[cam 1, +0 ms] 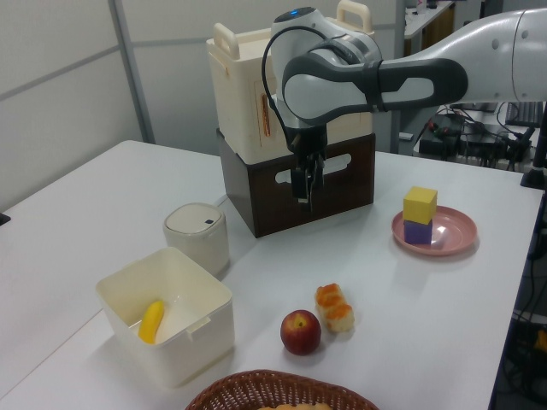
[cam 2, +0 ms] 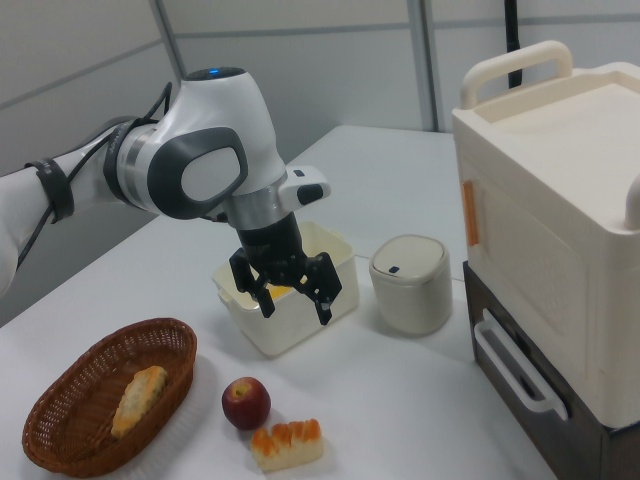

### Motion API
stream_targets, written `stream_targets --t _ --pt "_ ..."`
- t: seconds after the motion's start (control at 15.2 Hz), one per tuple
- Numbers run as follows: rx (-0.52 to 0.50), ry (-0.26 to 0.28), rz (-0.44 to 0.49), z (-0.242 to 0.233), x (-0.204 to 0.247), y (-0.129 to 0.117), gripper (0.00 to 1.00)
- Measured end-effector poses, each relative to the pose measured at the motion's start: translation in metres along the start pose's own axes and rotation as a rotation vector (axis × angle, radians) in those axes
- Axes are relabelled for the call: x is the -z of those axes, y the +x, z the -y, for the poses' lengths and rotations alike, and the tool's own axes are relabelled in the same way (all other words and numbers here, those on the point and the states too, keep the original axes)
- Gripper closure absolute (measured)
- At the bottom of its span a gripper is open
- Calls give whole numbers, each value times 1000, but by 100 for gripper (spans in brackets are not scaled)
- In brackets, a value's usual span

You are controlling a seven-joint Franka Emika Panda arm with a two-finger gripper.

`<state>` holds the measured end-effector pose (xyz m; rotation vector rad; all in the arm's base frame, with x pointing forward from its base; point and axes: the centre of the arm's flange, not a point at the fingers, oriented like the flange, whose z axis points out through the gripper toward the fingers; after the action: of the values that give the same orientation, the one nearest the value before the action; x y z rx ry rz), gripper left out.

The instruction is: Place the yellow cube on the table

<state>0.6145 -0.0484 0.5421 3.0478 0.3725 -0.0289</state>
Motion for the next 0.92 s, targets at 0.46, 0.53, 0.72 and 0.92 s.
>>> stream_targets --t 0.46,0.53,0.72,0.92 --pt "-1 8 24 1 0 -4 0" --pt "-1 8 24 1 0 -4 0" --pt "-1 8 24 1 0 -4 0" --pt "-1 8 24 1 0 -4 0"
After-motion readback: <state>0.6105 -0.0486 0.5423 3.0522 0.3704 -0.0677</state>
